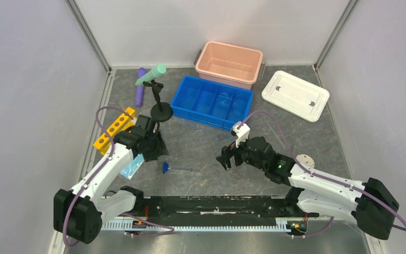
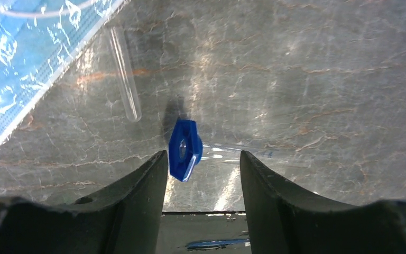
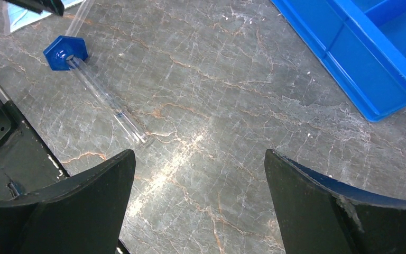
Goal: Organize the chemistry lab equipment
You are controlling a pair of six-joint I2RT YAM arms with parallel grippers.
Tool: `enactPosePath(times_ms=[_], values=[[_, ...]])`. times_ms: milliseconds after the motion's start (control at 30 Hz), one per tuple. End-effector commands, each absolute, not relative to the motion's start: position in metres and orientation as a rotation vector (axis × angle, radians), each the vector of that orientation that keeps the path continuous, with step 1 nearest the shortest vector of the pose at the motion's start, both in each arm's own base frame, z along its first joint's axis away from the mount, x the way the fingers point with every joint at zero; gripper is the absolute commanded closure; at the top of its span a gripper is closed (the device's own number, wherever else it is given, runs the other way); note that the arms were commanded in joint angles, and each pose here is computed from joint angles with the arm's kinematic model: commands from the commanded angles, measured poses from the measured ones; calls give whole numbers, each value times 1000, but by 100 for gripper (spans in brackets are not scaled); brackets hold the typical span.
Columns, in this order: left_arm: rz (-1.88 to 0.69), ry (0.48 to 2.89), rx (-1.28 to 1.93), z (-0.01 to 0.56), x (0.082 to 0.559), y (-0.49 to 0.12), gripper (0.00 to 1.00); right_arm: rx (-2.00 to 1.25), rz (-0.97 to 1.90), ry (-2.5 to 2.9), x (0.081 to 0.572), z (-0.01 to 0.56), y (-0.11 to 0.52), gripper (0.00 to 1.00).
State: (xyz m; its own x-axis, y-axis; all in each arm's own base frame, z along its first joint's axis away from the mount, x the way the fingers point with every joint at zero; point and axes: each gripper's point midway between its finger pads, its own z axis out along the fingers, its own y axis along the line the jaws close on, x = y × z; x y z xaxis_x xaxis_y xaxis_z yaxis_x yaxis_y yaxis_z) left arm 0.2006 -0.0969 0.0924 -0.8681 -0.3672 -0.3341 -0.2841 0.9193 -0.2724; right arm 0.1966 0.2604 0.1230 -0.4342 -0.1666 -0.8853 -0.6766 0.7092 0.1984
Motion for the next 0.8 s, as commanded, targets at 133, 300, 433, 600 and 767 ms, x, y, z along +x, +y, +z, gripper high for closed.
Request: enactPosePath(times_ms=[133, 300, 433, 600, 767], values=[[-267, 2710, -549, 70, 189, -107, 47, -641, 679, 1885, 203, 145, 264, 2], [-260, 2726, -532, 60, 187, -110, 56, -639, 676, 1879, 204, 147, 264, 2], [-251, 2727, -508, 58, 187, -110, 60, -645, 681, 1883, 203, 145, 265, 2], [-266, 2750, -471, 50, 186, -116, 65, -658, 694, 1872, 203, 146, 268, 2], [-310, 2764, -385, 52, 188, -126, 73, -757, 754, 1848, 196, 142, 284, 2]])
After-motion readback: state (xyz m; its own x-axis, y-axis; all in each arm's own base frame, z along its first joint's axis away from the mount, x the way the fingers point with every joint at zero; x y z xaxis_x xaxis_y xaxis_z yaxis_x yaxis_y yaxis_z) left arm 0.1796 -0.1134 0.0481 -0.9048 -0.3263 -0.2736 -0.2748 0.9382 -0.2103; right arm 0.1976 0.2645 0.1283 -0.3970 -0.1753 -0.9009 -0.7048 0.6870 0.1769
